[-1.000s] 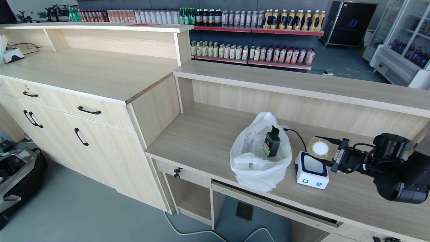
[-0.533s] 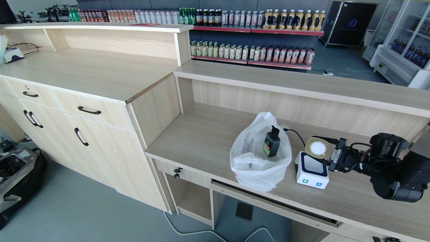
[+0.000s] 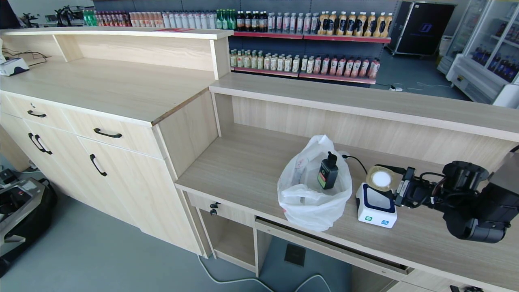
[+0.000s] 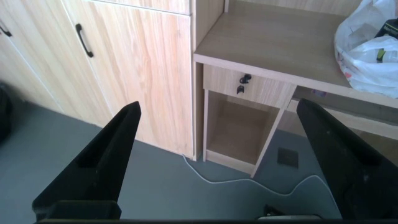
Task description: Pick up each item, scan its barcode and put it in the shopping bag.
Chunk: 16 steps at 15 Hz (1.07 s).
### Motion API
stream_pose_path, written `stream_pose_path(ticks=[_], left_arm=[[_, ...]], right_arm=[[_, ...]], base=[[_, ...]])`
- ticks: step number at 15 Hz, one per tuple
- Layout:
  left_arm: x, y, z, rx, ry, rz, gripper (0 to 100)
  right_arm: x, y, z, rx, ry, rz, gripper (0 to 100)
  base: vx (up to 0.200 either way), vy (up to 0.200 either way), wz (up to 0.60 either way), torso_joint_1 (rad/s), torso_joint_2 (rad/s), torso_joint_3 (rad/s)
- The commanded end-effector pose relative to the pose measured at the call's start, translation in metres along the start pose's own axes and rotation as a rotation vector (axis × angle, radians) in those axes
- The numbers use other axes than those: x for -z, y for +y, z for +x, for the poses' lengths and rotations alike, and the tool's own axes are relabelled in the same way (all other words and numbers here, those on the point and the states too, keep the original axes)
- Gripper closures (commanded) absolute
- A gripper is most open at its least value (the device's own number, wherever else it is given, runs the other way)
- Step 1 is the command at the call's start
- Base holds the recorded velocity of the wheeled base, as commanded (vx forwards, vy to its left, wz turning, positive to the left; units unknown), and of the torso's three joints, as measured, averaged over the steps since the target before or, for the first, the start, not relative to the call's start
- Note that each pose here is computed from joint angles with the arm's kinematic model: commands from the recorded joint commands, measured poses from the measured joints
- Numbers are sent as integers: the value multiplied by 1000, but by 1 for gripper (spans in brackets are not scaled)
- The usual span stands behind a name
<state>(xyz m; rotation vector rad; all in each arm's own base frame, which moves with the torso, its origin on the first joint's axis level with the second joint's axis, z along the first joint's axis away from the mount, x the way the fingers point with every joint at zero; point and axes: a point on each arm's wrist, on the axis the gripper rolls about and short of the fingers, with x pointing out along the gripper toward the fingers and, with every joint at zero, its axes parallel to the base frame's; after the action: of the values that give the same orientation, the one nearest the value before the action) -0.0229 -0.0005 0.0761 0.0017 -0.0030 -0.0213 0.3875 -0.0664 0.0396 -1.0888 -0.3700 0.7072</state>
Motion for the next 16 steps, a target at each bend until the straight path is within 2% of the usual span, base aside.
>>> stream_pose_path(ticks=[1, 10, 12, 13, 14, 16], left_arm=[[0, 0, 0, 0, 0, 0, 0], [0, 0, 0, 0, 0, 0, 0], [0, 0, 0, 0, 0, 0, 0], [0, 0, 0, 0, 0, 0, 0], [0, 0, 0, -1, 0, 0, 0], [0, 0, 0, 0, 0, 0, 0]], right_arm=[[1, 1, 1, -1, -1, 2, 100], [2, -1, 6, 2, -10, 2, 100], [-8, -29, 9, 47, -31, 45, 100], [-20, -42, 5, 60, -26, 116, 100], [-46, -67, -11, 93, 15, 256, 100], [-78, -95, -54, 194, 194, 530, 100]], base=[[0, 0, 0, 0, 0, 0], [0, 0, 0, 0, 0, 0], [0, 0, 0, 0, 0, 0], [0, 0, 0, 0, 0, 0], [0, 0, 0, 0, 0, 0], [0, 0, 0, 0, 0, 0]])
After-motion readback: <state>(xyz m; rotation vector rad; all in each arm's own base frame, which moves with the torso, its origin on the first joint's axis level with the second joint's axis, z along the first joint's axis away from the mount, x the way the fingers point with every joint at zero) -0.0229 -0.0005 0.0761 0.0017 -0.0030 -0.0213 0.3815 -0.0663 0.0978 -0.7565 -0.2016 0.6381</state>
